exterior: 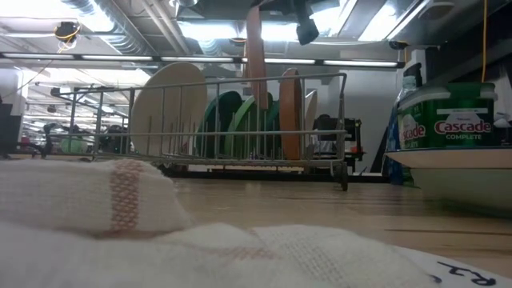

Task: Sort dishes
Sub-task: Put the light pink plate in the dish rack

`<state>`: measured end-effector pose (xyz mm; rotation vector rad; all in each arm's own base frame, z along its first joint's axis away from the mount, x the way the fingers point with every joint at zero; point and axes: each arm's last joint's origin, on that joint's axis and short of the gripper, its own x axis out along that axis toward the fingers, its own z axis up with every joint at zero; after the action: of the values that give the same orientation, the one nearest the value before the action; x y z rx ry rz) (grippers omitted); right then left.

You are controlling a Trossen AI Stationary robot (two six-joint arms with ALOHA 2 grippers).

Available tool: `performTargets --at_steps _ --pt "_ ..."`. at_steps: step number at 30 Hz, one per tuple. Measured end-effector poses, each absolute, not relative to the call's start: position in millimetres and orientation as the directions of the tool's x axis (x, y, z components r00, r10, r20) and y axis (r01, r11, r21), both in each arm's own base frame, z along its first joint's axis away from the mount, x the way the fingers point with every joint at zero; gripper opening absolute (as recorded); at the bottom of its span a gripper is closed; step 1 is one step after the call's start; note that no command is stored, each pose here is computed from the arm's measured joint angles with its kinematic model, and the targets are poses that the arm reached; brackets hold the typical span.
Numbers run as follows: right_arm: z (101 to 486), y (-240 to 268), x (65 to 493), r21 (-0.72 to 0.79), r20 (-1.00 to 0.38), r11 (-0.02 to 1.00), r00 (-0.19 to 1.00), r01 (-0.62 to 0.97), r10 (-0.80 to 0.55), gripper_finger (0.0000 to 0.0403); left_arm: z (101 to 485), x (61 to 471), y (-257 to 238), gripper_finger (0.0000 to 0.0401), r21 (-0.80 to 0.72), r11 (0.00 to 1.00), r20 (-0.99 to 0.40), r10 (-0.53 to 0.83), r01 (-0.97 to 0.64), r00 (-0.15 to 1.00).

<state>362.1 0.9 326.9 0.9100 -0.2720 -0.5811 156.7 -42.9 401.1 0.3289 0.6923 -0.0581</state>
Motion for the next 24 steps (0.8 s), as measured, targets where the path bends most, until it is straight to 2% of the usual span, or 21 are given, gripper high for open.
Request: performTargets --at_steps 16,24 --pt "316.3 0.0 366.7 0.827 -0.053 0.413 0.784 0.382 -0.619 0.0006 400.7 156.5 -42.8 0.0129 0.279 0.947 -0.638 0.057 0.162 0.768" --pt "321.9 0.2 367.0 0.851 -0.004 0.409 0.783 0.329 -0.622 0.0006 400.7 156.4 -42.8 0.0129 0.279 0.947 -0.639 0.057 0.162 0.767"
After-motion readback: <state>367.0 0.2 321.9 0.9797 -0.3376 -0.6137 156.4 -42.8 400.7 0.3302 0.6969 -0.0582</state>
